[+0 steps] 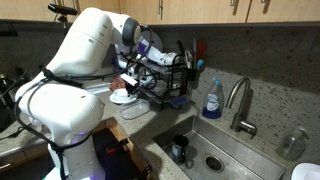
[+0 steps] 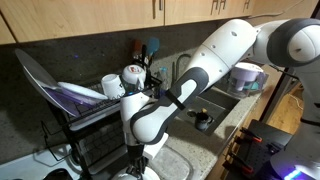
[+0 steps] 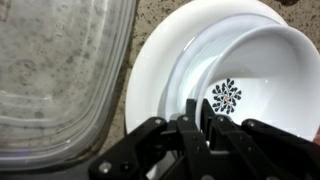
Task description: Remove the white bowl from the countertop and put it on the plate then remove the other white bowl from the transparent bowl and put it on top of the one on the plate
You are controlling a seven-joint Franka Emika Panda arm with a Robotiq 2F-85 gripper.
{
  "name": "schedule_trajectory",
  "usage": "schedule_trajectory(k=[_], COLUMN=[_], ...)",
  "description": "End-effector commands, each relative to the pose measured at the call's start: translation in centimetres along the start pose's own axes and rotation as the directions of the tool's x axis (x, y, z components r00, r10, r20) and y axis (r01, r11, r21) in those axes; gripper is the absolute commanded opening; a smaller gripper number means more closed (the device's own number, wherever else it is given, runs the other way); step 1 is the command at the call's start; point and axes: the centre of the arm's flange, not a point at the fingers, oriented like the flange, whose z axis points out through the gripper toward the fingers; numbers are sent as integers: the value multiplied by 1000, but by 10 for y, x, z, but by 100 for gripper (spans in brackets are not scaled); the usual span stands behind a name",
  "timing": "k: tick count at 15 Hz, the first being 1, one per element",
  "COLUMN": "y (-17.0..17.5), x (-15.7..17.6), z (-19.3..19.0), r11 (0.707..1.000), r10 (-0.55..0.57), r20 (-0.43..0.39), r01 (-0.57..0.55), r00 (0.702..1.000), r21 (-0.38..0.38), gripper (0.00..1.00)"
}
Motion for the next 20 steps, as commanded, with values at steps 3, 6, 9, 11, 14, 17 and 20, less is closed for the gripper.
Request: schedule_trajectory(k=[3,6,9,11,14,17,20], y=[-7,-4,-1,0,1,-2,-5], x=[2,2,2,1,-3,-12,-20], z=[-6,-8,-11,-15,-23,-34,-46], r11=[1000,1000,1000,1000,1000,1000,1000], r10=[13,17,21,22,18,5,-7], r20=[-3,-2,-5,-12,-20,-33,-45], r01=[-13,-17,-21,-22,-18,-5,7], r00=[1000,1000,1000,1000,1000,999,999], r21=[-18,-22,-23,-20,-15,-10,-5], gripper=[2,24,46,59,76,93,90])
